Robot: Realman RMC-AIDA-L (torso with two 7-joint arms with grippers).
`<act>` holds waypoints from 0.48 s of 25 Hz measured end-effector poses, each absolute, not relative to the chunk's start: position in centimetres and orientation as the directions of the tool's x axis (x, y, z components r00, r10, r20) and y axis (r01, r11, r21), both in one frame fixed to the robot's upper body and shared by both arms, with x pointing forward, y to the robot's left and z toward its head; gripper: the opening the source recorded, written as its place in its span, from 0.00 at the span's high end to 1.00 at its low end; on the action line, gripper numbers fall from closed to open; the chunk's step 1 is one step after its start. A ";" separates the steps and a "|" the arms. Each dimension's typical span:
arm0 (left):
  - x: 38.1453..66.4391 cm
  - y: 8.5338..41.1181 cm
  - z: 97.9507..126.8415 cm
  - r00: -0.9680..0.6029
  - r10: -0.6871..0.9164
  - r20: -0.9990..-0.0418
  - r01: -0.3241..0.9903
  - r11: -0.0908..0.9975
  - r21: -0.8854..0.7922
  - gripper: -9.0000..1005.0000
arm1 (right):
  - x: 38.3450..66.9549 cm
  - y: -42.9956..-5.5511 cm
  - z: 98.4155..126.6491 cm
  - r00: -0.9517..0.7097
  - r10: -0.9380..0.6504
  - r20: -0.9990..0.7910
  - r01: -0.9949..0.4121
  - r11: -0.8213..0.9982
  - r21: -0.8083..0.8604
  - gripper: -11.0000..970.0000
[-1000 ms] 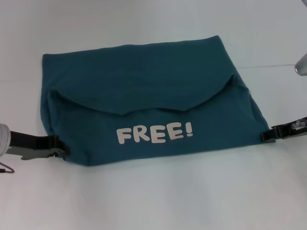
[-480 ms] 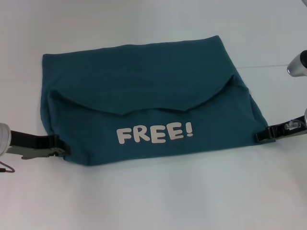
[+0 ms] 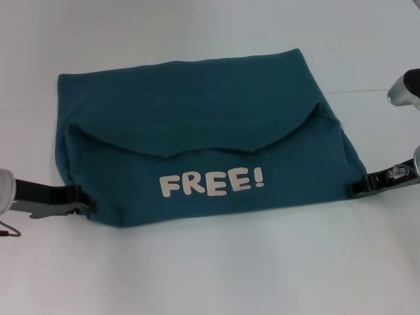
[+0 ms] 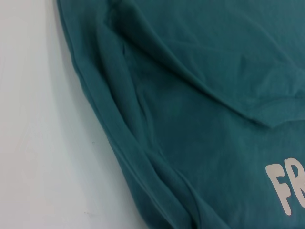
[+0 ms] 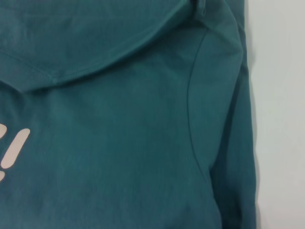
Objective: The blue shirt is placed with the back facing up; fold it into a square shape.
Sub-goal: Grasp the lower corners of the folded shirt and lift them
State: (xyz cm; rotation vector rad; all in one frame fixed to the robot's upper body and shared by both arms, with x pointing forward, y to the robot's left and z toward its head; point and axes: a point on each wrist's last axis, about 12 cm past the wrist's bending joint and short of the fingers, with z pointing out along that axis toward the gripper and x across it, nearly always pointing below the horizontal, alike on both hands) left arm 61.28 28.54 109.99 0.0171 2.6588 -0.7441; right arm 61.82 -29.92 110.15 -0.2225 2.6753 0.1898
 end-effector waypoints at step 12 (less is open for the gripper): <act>61.4 28.5 110.0 -0.927 -0.087 -0.366 0.114 0.861 -0.496 0.87 | 61.9 -29.6 110.1 -0.892 -0.136 -0.432 -0.190 0.978 0.086 0.31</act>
